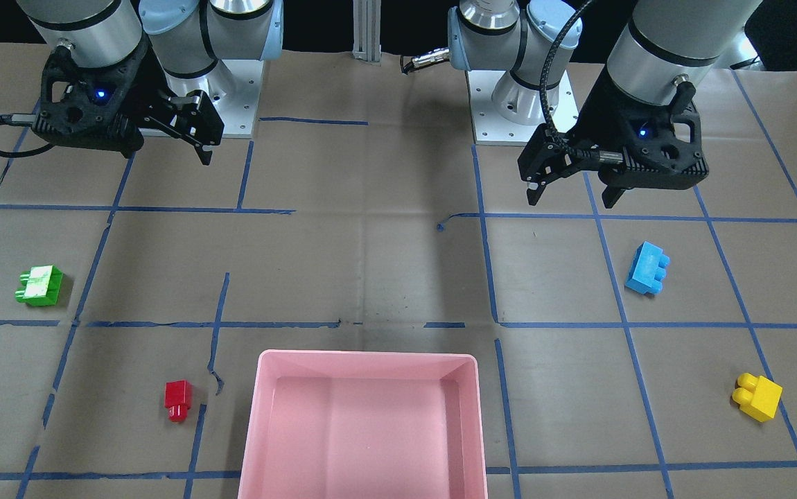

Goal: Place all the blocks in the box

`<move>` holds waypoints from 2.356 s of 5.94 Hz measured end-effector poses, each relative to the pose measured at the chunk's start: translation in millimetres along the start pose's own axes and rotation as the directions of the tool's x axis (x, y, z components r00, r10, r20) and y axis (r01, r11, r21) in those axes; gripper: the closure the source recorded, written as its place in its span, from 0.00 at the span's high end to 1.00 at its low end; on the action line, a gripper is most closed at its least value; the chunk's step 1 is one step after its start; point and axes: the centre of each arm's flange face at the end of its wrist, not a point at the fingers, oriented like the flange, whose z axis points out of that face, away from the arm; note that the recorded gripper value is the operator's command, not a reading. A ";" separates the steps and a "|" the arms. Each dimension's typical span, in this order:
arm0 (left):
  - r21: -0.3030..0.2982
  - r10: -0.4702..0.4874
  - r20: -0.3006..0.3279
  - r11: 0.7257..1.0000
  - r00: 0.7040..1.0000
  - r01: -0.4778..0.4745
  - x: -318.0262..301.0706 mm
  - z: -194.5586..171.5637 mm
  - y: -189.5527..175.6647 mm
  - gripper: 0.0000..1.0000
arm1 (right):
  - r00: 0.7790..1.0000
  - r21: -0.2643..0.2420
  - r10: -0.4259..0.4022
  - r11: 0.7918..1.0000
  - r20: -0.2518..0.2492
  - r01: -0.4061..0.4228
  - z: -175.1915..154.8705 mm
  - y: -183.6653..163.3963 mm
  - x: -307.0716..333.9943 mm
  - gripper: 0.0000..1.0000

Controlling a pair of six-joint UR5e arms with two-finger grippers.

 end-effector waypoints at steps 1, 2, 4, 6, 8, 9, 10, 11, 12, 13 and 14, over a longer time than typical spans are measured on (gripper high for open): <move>0.002 -0.009 -0.001 1.000 1.000 0.009 -5.1 -1.4 -0.2 0.99 | 1.000 0.000 0.000 1.000 0.000 0.000 0.0 0.0 0.0 1.00; 0.000 -0.005 0.000 1.000 1.000 0.005 -10.5 -1.0 -0.6 0.99 | 1.000 0.001 0.000 1.000 0.000 0.000 -0.1 0.0 0.0 1.00; -0.029 0.042 0.013 0.999 0.999 -0.041 -46.2 12.5 -2.9 0.99 | 1.000 0.000 0.000 1.000 -0.001 0.000 0.0 0.0 0.1 1.00; -0.098 0.122 0.033 0.988 0.992 -0.118 -93.2 44.2 1.0 0.99 | 1.000 -0.003 -0.006 1.000 -0.005 0.006 1.8 -3.2 4.9 1.00; -0.145 0.213 0.031 0.968 0.977 -0.207 -178.2 78.9 8.5 0.99 | 0.999 -0.006 -0.046 0.999 -0.004 0.046 3.8 -18.9 47.4 1.00; -0.134 0.276 0.027 0.954 0.961 -0.270 -213.1 106.4 12.9 0.99 | 0.997 -0.016 -0.072 0.997 0.002 0.072 7.3 -29.2 87.3 1.00; -0.108 0.328 0.038 0.940 0.944 -0.323 -239.5 137.9 17.6 0.99 | 0.995 -0.037 -0.100 0.994 0.016 0.101 18.6 -35.9 133.7 1.00; -0.089 0.365 0.052 0.929 0.930 -0.359 -255.8 165.8 24.0 0.99 | 0.992 -0.050 -0.119 0.991 0.033 0.121 39.8 -38.7 180.8 1.00; -0.086 0.399 0.052 0.915 0.916 -0.394 -265.6 187.9 33.9 0.99 | 0.988 -0.036 -0.150 0.988 0.038 0.152 70.4 -39.1 224.2 1.00; -0.079 0.414 0.031 0.908 0.910 -0.411 -275.8 208.5 47.4 0.99 | 0.984 -0.014 -0.178 0.984 0.031 0.179 105.3 -38.2 256.3 1.00; -0.059 0.418 0.009 0.907 0.908 -0.417 -281.6 232.0 62.5 0.99 | 0.983 0.002 -0.184 0.983 0.015 0.184 141.1 -39.9 282.4 1.00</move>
